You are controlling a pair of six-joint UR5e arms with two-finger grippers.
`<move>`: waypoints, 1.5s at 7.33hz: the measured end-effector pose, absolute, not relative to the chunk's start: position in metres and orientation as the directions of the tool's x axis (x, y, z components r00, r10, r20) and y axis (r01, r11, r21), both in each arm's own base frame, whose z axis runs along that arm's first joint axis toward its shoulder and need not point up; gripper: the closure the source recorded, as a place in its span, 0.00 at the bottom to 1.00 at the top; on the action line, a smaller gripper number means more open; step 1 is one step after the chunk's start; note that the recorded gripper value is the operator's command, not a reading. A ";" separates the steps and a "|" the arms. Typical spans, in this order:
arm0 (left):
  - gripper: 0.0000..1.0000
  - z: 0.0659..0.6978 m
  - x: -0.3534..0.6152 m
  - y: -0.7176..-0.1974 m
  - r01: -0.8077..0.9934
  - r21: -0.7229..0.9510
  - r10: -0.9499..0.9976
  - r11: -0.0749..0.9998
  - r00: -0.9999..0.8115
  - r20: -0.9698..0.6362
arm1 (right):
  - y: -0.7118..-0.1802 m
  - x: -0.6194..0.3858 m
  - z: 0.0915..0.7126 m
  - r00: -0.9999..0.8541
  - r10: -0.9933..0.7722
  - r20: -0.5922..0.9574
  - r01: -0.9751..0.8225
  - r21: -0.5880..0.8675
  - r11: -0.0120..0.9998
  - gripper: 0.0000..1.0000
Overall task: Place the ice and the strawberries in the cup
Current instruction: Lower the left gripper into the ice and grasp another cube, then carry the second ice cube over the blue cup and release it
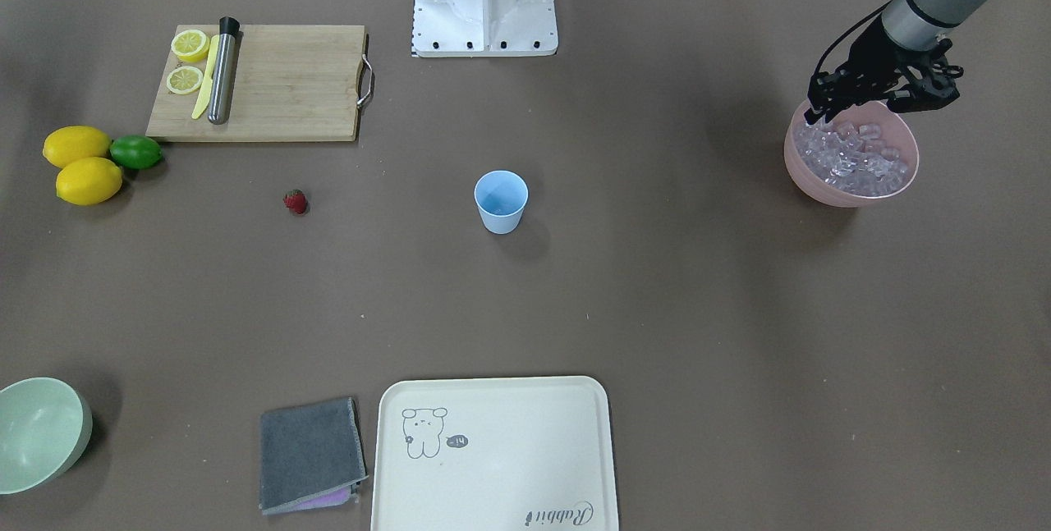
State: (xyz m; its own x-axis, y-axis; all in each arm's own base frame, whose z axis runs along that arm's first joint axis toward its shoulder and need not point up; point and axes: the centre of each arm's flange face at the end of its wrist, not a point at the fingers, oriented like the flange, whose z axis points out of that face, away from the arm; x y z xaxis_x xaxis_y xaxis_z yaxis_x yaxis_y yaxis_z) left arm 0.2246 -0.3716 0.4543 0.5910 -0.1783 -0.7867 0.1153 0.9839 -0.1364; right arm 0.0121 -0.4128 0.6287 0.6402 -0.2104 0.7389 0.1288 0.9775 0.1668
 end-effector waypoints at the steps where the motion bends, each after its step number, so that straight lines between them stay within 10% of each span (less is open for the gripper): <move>1: 1.00 0.416 0.237 -0.388 0.120 -0.137 -0.182 0.983 0.592 -0.785 | -0.413 0.012 0.629 0.640 -0.210 0.739 0.129 0.166 0.978 0.00; 10: 1.00 0.138 0.528 -0.465 0.155 -0.073 -0.151 0.985 0.586 -0.796 | -0.413 0.011 0.631 0.639 -0.215 0.739 0.131 0.171 0.977 0.00; 11: 0.47 0.136 0.546 -0.461 0.151 -0.059 -0.138 0.987 0.594 -0.792 | -0.412 0.011 0.631 0.637 -0.215 0.740 0.131 0.170 0.977 0.00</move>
State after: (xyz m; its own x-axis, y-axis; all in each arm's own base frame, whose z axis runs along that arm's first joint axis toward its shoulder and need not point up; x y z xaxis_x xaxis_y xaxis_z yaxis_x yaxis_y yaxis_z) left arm 0.5456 -0.4606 0.1360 0.5941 -0.1384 -0.7924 0.1514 0.9867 -0.0588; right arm 0.0113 -0.4123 0.6312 0.6372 -0.2146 0.7403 0.1312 0.9766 0.1702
